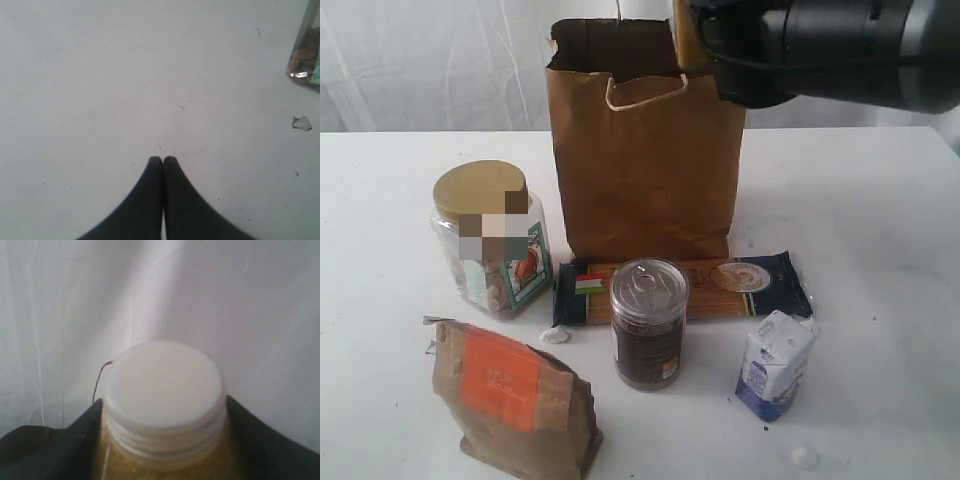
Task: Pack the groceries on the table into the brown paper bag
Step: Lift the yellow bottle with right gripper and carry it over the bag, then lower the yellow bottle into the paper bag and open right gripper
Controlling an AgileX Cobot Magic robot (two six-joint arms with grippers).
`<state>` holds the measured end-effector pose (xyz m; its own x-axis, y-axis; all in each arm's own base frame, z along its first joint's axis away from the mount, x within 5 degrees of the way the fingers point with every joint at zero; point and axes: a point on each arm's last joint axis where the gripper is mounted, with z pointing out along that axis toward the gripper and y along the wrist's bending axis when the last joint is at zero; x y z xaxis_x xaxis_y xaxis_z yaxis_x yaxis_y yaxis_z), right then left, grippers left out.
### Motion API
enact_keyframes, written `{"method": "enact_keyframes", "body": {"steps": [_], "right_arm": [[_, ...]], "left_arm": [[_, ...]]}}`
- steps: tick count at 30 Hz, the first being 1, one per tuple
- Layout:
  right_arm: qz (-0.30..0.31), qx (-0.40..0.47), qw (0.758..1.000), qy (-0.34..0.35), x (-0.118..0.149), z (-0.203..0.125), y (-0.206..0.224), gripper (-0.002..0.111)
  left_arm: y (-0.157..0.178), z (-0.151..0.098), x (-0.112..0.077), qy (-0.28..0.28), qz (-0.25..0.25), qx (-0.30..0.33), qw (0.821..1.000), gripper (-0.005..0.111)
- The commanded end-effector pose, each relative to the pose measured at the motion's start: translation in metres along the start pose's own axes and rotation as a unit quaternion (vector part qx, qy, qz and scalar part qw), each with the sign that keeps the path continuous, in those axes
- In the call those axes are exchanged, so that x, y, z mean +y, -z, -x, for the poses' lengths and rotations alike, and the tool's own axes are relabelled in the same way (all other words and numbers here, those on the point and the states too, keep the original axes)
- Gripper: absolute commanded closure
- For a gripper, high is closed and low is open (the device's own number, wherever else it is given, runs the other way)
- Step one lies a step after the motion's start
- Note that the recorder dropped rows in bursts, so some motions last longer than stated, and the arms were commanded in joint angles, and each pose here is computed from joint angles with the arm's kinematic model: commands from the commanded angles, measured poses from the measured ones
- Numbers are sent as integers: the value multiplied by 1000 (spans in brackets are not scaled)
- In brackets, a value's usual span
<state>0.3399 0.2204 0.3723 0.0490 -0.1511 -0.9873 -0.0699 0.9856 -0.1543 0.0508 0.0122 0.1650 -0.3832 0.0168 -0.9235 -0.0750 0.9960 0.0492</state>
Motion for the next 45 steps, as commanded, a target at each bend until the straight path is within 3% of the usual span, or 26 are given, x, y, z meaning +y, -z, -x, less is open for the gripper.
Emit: {"method": "enact_keyframes", "body": {"steps": [1,5,8,11,14,16,23,30,33,45], "right_arm": [[22,-3,1000,20,6,-2,-3,108],[41,7,999,20,13,-9,-6,108],[43,10,999,-16,14,-10,-6,108],[43,15,994,-100,14,-11,-7,108],[43,25,970,-238,20,-20,-12,108],[55,26,959,-278,28,-30,-17,108],[103,-3,975,-197,47,-46,-25,106],[109,3,980,-168,49,-49,-26,65],[115,10,979,-167,50,-50,-25,56],[119,14,979,-167,51,-51,-25,55]], "left_arm": [[0,-1,0,-3,-2,-2,1000,107],[0,-1,0,-3,-2,-2,1000,107],[0,-1,0,-3,-2,-2,1000,107],[0,-1,0,-3,-2,-2,1000,107],[0,-1,0,-3,-2,-2,1000,107],[0,-1,0,-3,-2,-2,1000,107],[0,-1,0,-3,-2,-2,1000,107],[0,-1,0,-3,-2,-2,1000,107],[0,-1,0,-3,-2,-2,1000,107],[0,-1,0,-3,-2,-2,1000,107]]}}
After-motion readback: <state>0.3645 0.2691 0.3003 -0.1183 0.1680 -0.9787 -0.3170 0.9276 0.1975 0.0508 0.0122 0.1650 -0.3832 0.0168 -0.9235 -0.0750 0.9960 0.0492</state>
